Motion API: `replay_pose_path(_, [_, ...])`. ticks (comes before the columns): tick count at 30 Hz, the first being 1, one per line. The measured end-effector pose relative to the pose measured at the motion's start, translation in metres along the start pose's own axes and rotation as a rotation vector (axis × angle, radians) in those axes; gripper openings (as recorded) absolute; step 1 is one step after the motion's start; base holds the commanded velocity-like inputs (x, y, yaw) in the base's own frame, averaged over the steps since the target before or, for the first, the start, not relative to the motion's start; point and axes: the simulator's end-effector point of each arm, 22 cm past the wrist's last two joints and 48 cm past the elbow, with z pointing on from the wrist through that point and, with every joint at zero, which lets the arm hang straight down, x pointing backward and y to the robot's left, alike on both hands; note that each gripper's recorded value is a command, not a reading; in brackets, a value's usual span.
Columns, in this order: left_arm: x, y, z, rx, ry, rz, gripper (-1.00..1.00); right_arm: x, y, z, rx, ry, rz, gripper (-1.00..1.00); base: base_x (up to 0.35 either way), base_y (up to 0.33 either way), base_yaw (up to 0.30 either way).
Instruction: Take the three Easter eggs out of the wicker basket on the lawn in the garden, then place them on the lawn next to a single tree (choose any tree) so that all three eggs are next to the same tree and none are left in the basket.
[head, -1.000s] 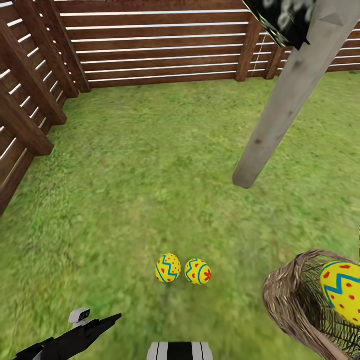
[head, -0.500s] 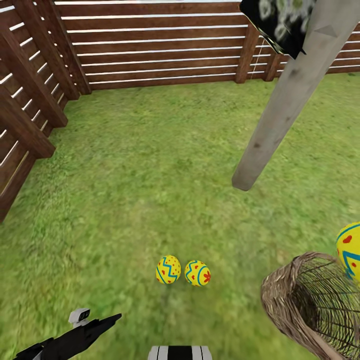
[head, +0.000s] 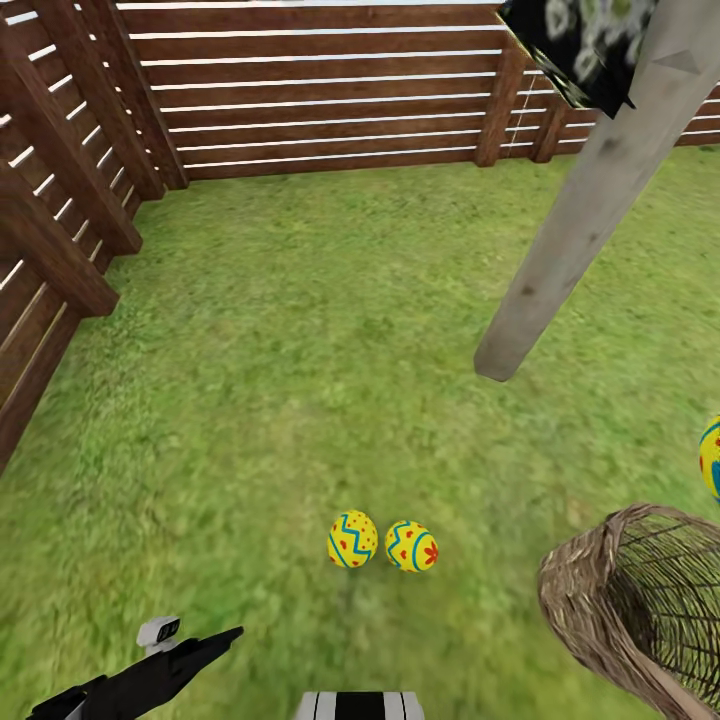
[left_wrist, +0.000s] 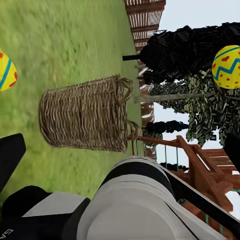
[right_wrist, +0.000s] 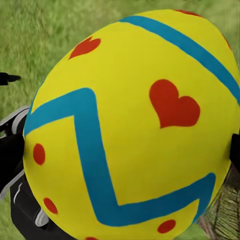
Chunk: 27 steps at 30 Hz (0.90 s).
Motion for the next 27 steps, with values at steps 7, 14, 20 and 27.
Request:
replay_pose_path(7, [0.000, 0.000, 0.000, 0.000, 0.000, 0.000, 1.00, -0.006, 0.003, 0.027, -0.049, 0.017, -0.018, -1.00, 0.000, 0.306, 0.000])
replay_pose_path(14, [0.000, 0.000, 0.000, 0.001, 0.000, -0.001, 1.00, -0.028, 0.004, 0.083, -0.093, 0.016, -0.075, -1.00, 0.000, 0.306, 0.000])
replay_pose_path(20, [0.000, 0.000, 0.001, 0.001, 0.000, -0.001, 1.00, -0.052, 0.009, 0.145, -0.103, 0.010, -0.137, -1.00, 0.000, 0.238, 0.000])
replay_pose_path(27, [0.000, 0.000, 0.000, -0.002, -0.002, -0.001, 1.00, -0.052, -0.032, 0.256, 0.067, 0.094, -0.122, -1.00, 0.000, 0.015, 0.000])
